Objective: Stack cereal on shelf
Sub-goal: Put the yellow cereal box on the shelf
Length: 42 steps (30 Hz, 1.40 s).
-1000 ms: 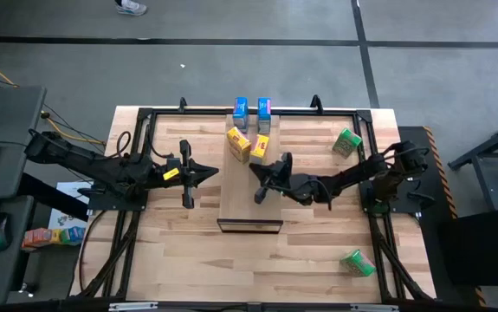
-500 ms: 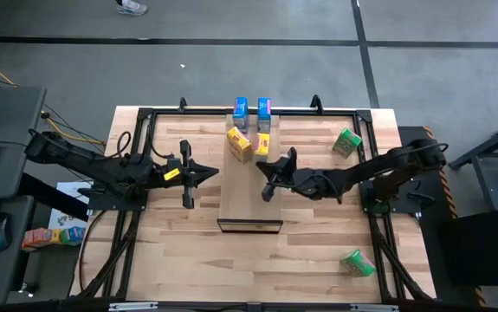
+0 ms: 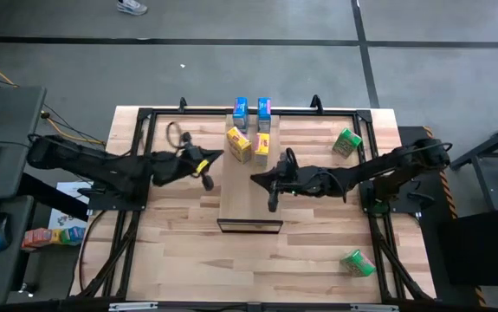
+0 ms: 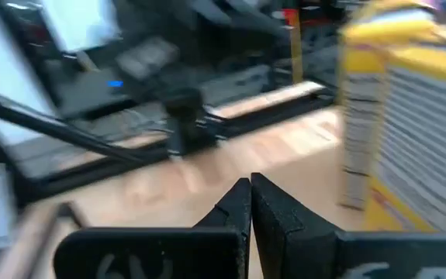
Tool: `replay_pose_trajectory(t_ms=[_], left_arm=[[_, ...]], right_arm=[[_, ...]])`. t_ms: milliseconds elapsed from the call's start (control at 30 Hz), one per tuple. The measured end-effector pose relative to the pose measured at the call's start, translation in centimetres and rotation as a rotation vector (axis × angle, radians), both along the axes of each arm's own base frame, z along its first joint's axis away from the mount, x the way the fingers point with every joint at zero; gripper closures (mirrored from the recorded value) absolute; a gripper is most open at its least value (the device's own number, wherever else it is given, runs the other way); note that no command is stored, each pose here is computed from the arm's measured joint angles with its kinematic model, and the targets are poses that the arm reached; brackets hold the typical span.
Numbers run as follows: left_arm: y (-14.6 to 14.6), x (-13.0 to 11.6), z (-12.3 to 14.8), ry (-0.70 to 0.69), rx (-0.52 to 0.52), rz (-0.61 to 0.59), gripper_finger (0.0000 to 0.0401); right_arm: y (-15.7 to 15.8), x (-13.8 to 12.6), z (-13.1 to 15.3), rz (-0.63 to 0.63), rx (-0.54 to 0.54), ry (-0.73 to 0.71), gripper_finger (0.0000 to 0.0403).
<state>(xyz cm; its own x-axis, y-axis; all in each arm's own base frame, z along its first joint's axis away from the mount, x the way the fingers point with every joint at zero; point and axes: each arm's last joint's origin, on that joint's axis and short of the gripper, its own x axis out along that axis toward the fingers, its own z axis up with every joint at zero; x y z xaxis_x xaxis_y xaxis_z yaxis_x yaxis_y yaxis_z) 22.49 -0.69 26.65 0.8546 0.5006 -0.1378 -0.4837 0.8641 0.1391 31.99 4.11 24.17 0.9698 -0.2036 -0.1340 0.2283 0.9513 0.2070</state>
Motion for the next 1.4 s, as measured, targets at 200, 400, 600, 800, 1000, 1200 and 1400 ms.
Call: replay_pose_trajectory(t_ms=[200, 400, 600, 800, 1000, 1200, 1400], left_arm=[[3.0, 0.6, -1.0, 0.004, -0.155, -0.042, 0.0401], [4.0, 0.6, -1.7, 0.038, -0.215, -0.052, 0.0401], [4.6, 1.5, -2.6, 0.055, -0.226, -0.055, 0.0401], [5.8, 2.3, -3.3, 0.050, -0.218, -0.009, 0.0401], [6.4, 2.5, -3.7, 0.045, -0.218, 0.013, 0.0401], [6.6, 3.3, -4.0, 0.008, -0.208, 0.009, 0.0401], [6.7, 3.8, -4.5, 0.025, -0.173, 0.001, 0.0401]], right_arm=[[0.9, -0.6, 1.2, 0.115, -0.014, -0.034, 0.0403], [2.1, -1.1, 1.9, 0.152, -0.049, -0.067, 0.0403], [2.2, -1.1, 2.0, 0.153, -0.053, -0.082, 0.0403], [2.2, -1.1, 2.0, 0.156, -0.057, -0.079, 0.0403], [2.2, -1.1, 2.0, 0.158, -0.057, -0.076, 0.0403], [2.2, -1.1, 2.0, 0.159, -0.057, -0.077, 0.0403], [2.2, -1.1, 2.0, 0.160, -0.057, -0.077, 0.0403]])
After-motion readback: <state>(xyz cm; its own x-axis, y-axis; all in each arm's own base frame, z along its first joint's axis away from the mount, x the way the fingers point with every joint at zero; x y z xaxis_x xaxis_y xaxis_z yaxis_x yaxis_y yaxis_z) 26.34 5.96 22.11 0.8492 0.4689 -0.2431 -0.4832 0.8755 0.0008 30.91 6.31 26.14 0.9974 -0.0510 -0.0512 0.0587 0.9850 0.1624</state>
